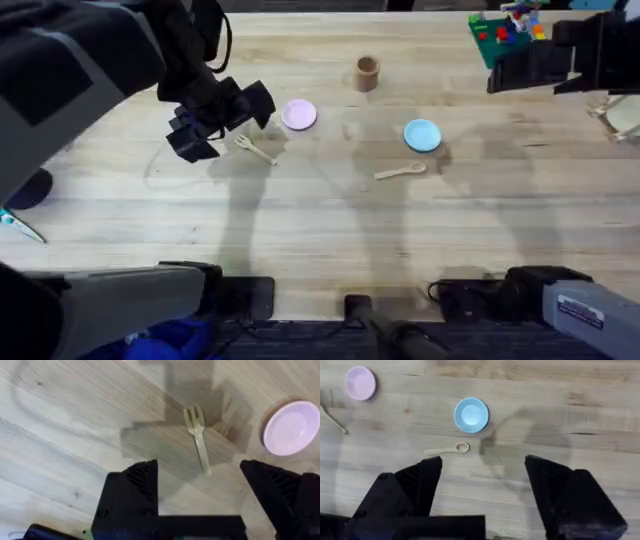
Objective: Pick up a utensil and set it on the pink plate, then put the other utensil in the container.
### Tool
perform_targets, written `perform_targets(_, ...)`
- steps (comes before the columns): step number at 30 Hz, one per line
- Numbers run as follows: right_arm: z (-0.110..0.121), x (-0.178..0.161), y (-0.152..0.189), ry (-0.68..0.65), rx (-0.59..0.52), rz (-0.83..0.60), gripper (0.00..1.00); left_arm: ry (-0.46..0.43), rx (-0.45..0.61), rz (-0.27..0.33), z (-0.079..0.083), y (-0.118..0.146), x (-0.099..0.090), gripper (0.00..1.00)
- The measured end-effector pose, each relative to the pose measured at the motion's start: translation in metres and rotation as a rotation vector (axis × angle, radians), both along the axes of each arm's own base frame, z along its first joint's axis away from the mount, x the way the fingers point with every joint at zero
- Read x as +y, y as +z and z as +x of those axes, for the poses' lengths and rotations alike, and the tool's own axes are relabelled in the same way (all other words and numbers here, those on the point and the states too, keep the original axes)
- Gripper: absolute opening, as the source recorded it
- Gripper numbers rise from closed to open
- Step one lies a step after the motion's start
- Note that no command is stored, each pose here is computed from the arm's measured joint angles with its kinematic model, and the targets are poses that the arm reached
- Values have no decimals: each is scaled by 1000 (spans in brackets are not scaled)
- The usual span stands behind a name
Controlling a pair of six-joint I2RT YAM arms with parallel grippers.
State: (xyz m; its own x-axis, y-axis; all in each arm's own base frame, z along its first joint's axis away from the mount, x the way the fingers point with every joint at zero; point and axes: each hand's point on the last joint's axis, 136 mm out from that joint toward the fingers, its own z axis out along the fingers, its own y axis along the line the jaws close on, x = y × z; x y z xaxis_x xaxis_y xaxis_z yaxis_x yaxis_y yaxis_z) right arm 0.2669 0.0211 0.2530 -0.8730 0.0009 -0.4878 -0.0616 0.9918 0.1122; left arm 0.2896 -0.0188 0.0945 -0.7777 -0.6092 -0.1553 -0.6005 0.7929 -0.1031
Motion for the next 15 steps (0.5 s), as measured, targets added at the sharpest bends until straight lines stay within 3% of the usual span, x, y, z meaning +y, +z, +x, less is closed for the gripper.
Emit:
perform_targets(4, 0, 0, 0, 0, 0, 0, 996, 7, 7, 2, 6, -10, 0, 993)
perform_targets(15, 0, 0, 0, 0, 0, 0, 996, 14, 138, 6, 6, -55, -1, 991)
